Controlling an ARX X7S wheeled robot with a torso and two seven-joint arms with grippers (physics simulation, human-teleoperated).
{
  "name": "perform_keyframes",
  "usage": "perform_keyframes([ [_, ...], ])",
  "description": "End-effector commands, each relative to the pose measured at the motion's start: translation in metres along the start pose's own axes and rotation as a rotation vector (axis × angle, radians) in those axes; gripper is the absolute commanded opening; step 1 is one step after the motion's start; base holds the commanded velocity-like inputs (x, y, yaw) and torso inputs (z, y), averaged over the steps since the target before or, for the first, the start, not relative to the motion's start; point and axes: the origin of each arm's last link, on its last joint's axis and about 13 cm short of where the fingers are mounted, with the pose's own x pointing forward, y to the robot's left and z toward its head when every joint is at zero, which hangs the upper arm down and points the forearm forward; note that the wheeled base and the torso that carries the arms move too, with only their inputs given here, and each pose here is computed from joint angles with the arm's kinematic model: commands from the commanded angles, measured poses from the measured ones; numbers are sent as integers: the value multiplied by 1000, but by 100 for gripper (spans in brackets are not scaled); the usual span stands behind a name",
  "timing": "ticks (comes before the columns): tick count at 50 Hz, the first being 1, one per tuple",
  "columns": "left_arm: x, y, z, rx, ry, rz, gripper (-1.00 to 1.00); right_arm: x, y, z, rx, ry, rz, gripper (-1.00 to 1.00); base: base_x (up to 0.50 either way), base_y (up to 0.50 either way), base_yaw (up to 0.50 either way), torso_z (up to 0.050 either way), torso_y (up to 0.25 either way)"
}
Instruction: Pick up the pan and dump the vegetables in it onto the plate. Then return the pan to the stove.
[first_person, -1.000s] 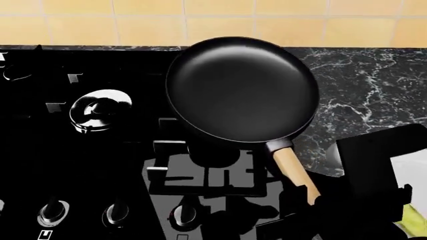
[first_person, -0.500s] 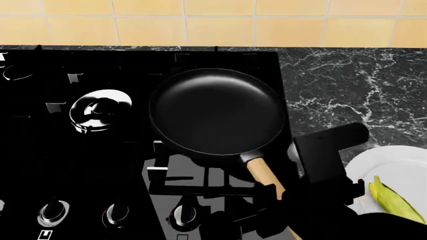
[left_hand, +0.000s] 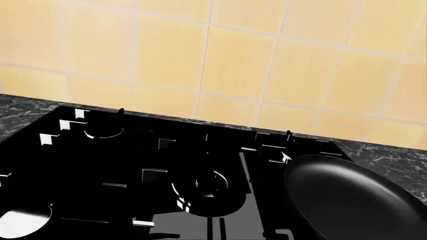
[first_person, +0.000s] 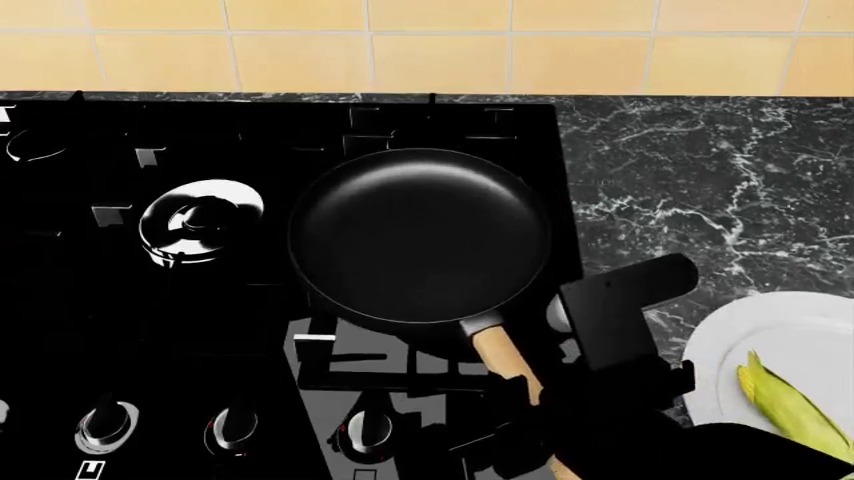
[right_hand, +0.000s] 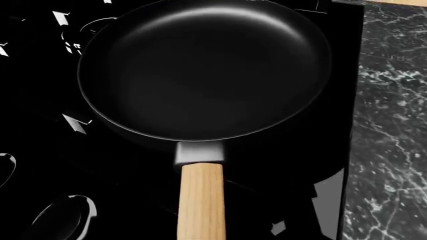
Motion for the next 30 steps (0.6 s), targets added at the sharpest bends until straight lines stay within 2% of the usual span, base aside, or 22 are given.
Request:
perform_keyframes([
  [1, 0, -1, 0, 0, -1, -1, 100, 4, 1, -8, -14, 24, -8, -100, 0, 0, 0, 0, 0],
  [2, 1, -2, -1, -1, -1, 0, 100, 4, 2, -8, -16, 39, -3, -100, 0, 3, 3, 0, 0],
  [3, 1, -3, -1, 1, 0, -4, 100, 3, 3, -6, -17, 38, -2, 100, 11, 0, 0, 0, 0],
  [17, 1, -4, 3, 4, -2, -18, 100, -14, 3, 36, -82, -57, -45, 100, 0, 0, 0, 0, 0],
  [22, 2, -6, 5, 7, -6, -21, 100, -28, 4, 61, -102, -127, -60, 100, 0, 0, 0, 0, 0],
  [30, 5, -7, 12, 13, -7, -34, 100, -48, 3, 79, -105, -212, -92, 100, 0, 0, 0, 0, 0],
])
